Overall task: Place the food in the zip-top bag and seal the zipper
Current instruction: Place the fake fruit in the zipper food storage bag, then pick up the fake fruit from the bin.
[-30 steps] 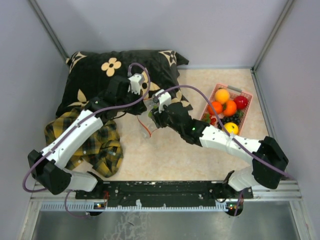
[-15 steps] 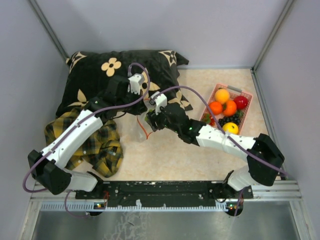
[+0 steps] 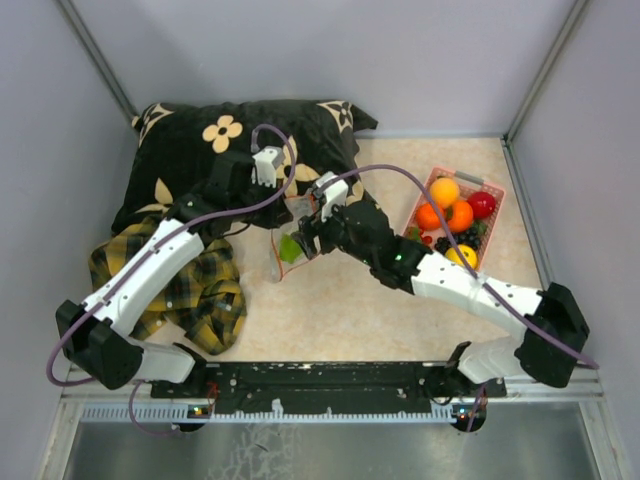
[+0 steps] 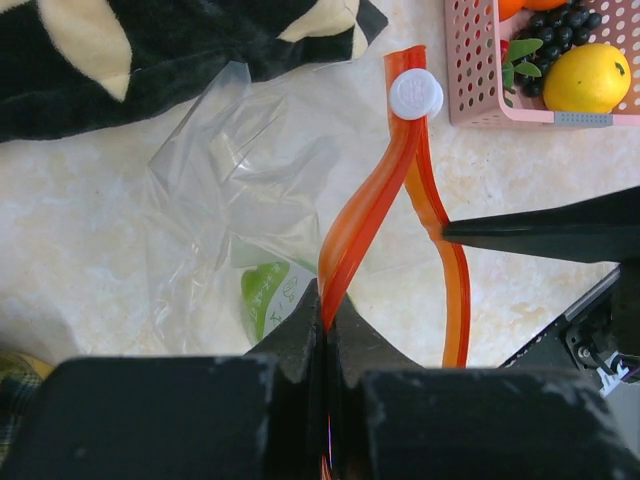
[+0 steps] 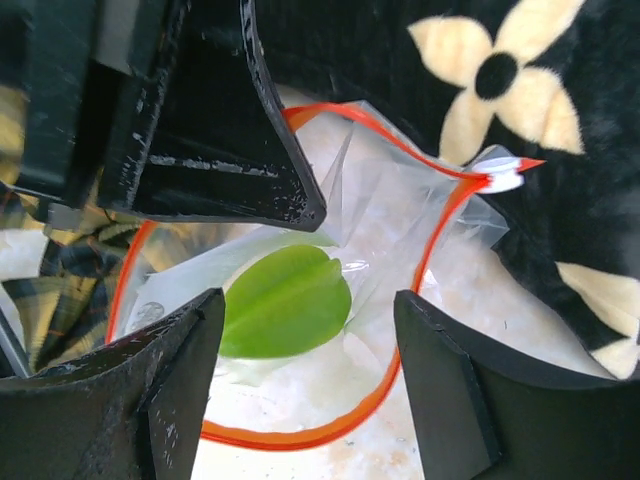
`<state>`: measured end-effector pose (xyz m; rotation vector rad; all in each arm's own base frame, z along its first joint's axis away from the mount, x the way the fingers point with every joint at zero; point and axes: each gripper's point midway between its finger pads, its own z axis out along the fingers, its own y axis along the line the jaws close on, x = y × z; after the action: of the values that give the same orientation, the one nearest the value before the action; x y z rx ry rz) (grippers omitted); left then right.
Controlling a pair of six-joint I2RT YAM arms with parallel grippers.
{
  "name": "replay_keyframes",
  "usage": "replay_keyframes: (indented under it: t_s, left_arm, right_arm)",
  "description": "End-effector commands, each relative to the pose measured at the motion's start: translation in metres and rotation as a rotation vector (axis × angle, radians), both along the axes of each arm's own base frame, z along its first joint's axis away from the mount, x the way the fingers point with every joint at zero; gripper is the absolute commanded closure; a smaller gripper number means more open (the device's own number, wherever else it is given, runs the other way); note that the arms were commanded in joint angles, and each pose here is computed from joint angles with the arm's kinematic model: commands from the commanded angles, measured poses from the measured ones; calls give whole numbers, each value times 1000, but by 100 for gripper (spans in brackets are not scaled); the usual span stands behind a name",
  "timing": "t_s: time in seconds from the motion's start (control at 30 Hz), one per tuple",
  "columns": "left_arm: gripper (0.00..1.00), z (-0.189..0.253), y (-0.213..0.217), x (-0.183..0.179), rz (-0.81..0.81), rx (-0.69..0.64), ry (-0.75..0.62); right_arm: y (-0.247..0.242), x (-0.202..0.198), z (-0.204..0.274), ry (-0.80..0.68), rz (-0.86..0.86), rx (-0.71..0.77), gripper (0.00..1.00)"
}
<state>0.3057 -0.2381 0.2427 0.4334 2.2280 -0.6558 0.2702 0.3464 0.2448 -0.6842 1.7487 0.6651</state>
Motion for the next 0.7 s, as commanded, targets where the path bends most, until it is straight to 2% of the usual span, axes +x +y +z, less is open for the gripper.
replay_keyframes:
  t_s: [0.0,0.17,0.37,0.5,0.57,0.67]
  left_arm:
    - [100,13,0,1,-3,-45,-30]
    - [100,13,0,1,-3,-48,-27]
    - [100,14,0,0,-3,-51,-30]
    - [100,16,1,1,3,-50,-36]
    - [100,17,2,1,8,-48,-40]
    - [100,20,9,4,35,-29,-60]
  right_arm:
    - [-13,-2,59,-40,-70,120,31]
    - [-34,5,43,43,-206,70,35]
    - [-22,11,13,143,-235,44,38]
    - [-20,22,3,170,-295,16,43]
    - [-19,26,2,177,-303,18,49]
    - [-28,34,1,189,-345,-21,67]
